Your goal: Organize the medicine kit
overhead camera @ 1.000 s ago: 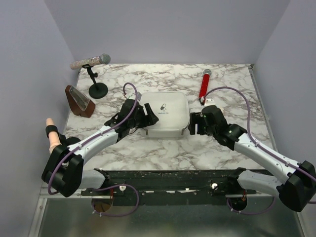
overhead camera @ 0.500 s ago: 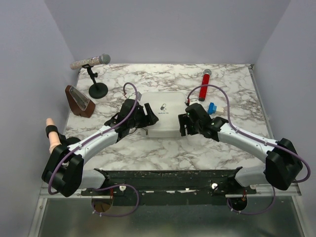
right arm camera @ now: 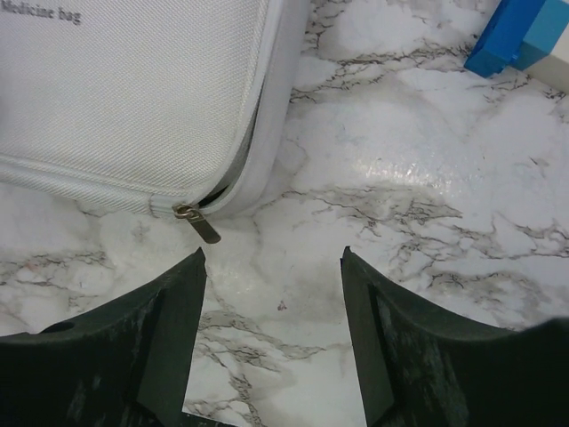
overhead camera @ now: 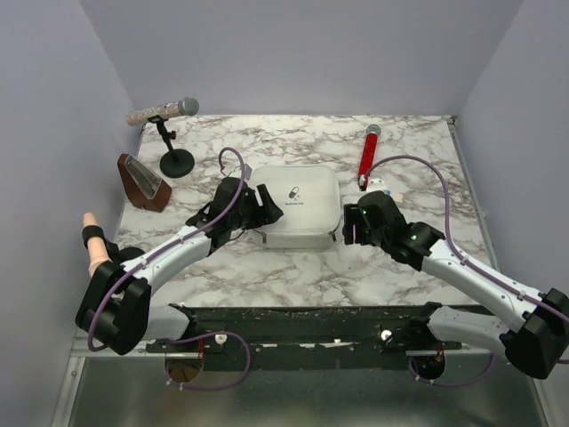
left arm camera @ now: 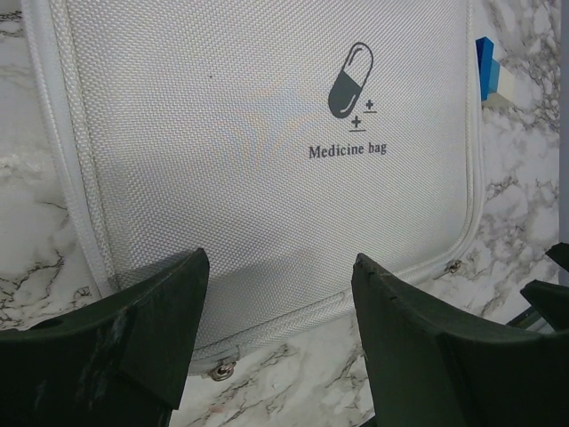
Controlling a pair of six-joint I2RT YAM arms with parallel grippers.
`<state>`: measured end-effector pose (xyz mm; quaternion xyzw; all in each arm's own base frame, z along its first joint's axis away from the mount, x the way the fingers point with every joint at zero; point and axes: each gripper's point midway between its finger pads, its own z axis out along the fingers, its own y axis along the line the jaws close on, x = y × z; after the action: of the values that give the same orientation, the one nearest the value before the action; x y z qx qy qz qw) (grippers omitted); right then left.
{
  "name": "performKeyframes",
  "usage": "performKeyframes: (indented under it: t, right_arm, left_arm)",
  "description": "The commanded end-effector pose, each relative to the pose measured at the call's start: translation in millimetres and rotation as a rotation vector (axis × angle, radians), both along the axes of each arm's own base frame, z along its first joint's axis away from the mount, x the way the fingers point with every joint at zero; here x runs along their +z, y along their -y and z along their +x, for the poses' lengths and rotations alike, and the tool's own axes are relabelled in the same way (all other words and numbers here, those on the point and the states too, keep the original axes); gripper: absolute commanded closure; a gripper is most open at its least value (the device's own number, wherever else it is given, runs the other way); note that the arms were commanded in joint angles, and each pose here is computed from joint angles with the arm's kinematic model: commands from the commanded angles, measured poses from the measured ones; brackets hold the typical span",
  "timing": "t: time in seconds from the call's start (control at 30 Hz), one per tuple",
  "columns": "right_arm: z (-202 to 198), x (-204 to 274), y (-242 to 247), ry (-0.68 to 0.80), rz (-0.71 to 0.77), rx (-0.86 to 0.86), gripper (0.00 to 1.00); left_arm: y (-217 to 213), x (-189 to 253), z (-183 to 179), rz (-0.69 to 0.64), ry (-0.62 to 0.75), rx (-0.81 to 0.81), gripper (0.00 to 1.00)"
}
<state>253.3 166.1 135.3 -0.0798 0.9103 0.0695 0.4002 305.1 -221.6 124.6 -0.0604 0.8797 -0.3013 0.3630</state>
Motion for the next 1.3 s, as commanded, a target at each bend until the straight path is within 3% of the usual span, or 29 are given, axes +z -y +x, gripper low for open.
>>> performKeyframes:
  t: [0.0,0.23,0.77,1.27]
  right_arm:
    - [-5,10,-18,0.024,0.061,0.123,0.3]
    - [-6,-14,-54,-0.065,0.066,0.291,0.35]
    - [15,-52,-55,-0.096,-0.013,0.235,0.4]
    - [14,-53,-50,-0.077,-0.017,0.224,0.78]
  left_arm:
    - [-16,-24,-9,0.067,-0.053,0.014,0.21]
    - [-14,-25,-13,0.047,-0.064,0.005,0.21]
    - [-30,-26,-17,0.058,-0.074,0.036,0.22]
    - [-40,-25,-15,0.052,-0.084,0.063,0.22]
